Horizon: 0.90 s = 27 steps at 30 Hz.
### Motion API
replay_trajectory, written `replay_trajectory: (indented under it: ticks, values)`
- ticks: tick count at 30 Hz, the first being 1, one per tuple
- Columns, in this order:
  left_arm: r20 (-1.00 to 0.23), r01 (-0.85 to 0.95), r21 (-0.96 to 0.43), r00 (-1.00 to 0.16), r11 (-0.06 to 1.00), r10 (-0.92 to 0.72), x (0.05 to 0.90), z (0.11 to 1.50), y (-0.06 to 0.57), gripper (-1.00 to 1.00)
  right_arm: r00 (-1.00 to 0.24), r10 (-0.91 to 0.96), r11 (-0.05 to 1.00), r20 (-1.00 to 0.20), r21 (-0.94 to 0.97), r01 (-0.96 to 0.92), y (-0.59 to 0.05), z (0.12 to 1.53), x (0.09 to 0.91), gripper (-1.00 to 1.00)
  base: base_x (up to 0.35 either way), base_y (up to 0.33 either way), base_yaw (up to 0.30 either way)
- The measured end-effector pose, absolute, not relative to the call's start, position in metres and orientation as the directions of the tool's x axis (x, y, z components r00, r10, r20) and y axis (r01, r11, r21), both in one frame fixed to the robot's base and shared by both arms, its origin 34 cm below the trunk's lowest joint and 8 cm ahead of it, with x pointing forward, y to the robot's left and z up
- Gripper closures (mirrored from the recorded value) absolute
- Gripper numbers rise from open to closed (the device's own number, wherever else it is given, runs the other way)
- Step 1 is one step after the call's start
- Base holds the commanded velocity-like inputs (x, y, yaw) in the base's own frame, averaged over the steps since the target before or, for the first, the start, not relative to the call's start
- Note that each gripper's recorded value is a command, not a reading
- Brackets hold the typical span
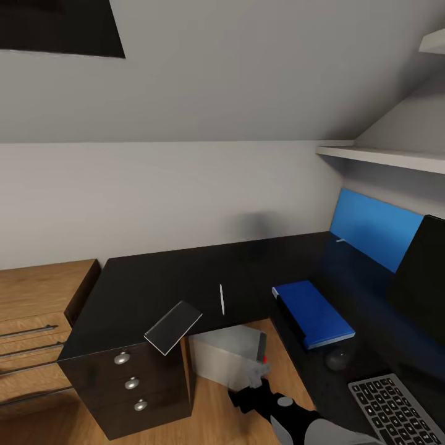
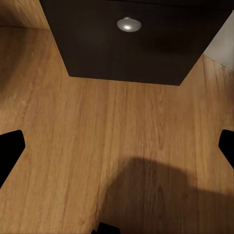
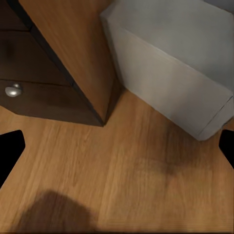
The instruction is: In the bedroom, organize the workspace by keeping the computer under the desk, ensuring the monitor is on the desk, placing the keyboard on the desk next to the monitor, placing the mouse on the desk next to the keyboard, moving the folder from the swivel chair onto the desk next to the mouse, stacking the notebook on top of the folder with the pen on top of the notebook, and positioning the swivel chair next to the desk.
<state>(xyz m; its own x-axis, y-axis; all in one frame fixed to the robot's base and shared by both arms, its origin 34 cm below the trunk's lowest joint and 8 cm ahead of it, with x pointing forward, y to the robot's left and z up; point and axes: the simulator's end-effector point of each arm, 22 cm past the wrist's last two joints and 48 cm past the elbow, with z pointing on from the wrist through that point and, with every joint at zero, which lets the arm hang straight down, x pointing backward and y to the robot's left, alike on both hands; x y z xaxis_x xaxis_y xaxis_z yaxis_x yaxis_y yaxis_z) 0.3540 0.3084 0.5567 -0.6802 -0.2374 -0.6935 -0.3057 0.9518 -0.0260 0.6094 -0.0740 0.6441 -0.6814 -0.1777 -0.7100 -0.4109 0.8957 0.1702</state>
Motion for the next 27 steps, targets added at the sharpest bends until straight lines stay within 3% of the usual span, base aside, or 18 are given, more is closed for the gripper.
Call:
replay_trajectory:
  ticks: [17, 27]
  values:
    - [-0.693, -0.306, -0.026, -0.681, 0.952, -0.238, 0.354, 0.557, 0.309, -1.00, -0.727, -0.173, 0.900, -0.664, 0.193, -0.390, -0.078, 0.617, 0.568, -1.00, 0.000, 0.004, 0.000]
    - [-0.693, -0.307, -0.025, -0.681, 0.951, -0.239, 0.353, 0.556, 0.309, -1.00, -0.731, -0.173, 0.901, -0.660, 0.194, -0.388, -0.079, 0.614, 0.564, -1.00, 0.000, 0.146, 0.000]
